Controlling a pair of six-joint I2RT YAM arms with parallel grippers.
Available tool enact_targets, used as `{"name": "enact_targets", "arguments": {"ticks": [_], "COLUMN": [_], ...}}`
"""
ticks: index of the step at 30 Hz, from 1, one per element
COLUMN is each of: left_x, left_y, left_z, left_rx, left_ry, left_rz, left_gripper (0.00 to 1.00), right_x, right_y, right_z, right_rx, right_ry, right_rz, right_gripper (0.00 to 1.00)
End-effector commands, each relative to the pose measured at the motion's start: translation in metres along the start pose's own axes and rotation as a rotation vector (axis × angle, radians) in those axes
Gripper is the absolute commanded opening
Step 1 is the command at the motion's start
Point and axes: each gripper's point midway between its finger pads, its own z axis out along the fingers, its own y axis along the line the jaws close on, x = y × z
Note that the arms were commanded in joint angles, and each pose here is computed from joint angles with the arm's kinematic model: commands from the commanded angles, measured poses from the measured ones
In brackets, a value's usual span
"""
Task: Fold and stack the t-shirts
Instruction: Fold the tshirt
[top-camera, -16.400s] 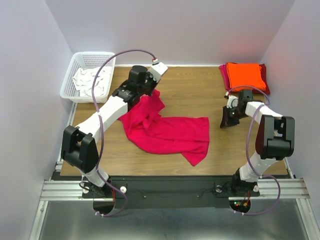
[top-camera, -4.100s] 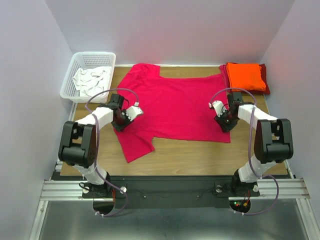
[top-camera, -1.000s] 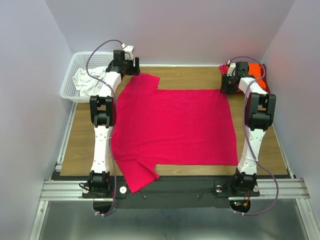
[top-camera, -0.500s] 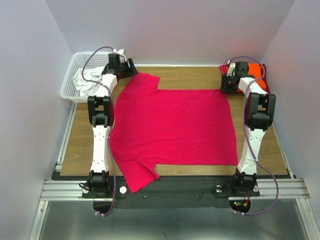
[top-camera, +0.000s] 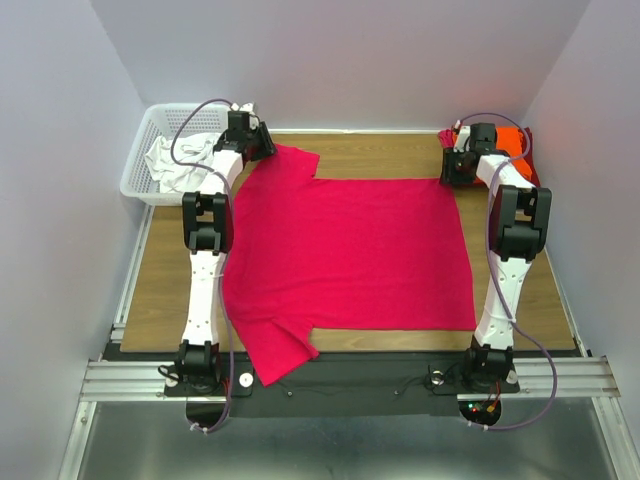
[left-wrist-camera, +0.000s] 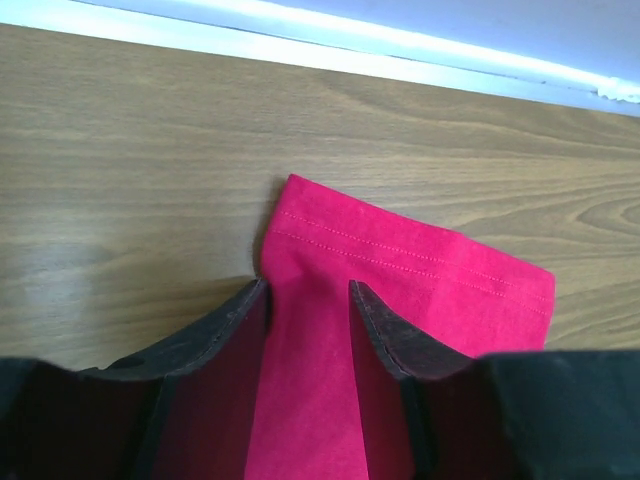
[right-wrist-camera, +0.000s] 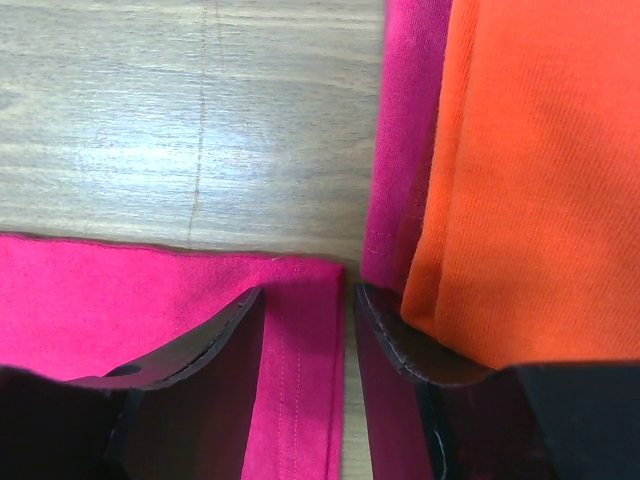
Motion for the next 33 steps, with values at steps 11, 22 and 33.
{"name": "enact_targets", "arguments": {"ticks": [11,22,33], "left_x": [0.0,0.004,0.002], "left_y": [-0.005,-0.002,-0.005], "left_z": [-0.005,-0.005,-0.007], "left_rx": [-0.041,-0.035,0.02], "left_ry": [0.009,0.021,0.027], "left_rz": [0.025,0.013,0.017], "left_gripper": [0.0,0.0,0.0], "right_x": [-0.007,-0.001,0.009], "right_y": [0.004,0.003,0.013], "right_z": [0.011,0.029,0.034], "right_rx": [-0.006,-0.012,-0.068], "right_ry": [-0.034,-0.02,0.0], "right_rz": [-0.032,-0.006,0.001], "right_gripper": [0.44,0.42,0.17]}}
